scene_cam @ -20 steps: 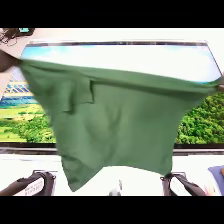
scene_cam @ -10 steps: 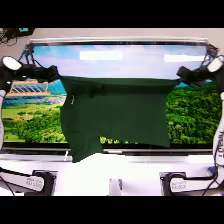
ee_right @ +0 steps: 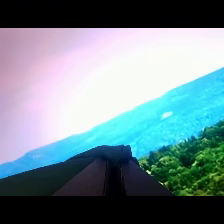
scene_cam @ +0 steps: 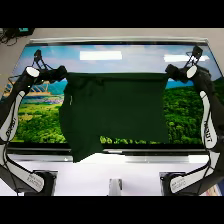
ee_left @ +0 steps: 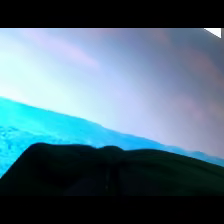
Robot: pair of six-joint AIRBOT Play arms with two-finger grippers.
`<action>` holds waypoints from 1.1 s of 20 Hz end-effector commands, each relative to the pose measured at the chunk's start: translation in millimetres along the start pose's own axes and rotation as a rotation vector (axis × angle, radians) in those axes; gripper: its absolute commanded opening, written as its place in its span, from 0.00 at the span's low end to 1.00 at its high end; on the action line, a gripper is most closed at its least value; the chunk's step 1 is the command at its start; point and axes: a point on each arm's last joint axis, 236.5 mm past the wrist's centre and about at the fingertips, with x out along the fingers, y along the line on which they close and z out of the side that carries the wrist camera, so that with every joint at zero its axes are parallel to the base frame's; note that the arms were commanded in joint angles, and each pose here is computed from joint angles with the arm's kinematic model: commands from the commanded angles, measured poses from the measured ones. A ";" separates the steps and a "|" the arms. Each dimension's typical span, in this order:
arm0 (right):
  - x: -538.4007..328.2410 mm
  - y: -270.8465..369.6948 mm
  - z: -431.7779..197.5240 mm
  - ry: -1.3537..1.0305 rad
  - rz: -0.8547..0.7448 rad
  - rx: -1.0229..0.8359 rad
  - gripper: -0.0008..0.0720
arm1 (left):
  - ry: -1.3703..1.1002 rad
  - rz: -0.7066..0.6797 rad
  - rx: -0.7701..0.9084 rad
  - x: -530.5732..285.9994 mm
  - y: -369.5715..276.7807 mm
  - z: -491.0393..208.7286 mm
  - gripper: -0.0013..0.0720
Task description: Fold the shirts.
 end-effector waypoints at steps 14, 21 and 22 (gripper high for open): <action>-53.7 -60.9 -170.5 0.769 -0.155 -0.088 0.04 | 0.783 0.003 -0.088 -80.1 44.2 -157.9 0.06; -54.8 -59.1 -177.3 0.794 -0.168 -0.052 0.04 | 0.780 0.041 -0.191 -82.2 49.8 -157.6 0.06; -57.5 -59.0 -179.8 0.810 -0.168 -0.050 0.04 | 0.774 0.042 -0.193 -83.7 51.1 -155.2 0.06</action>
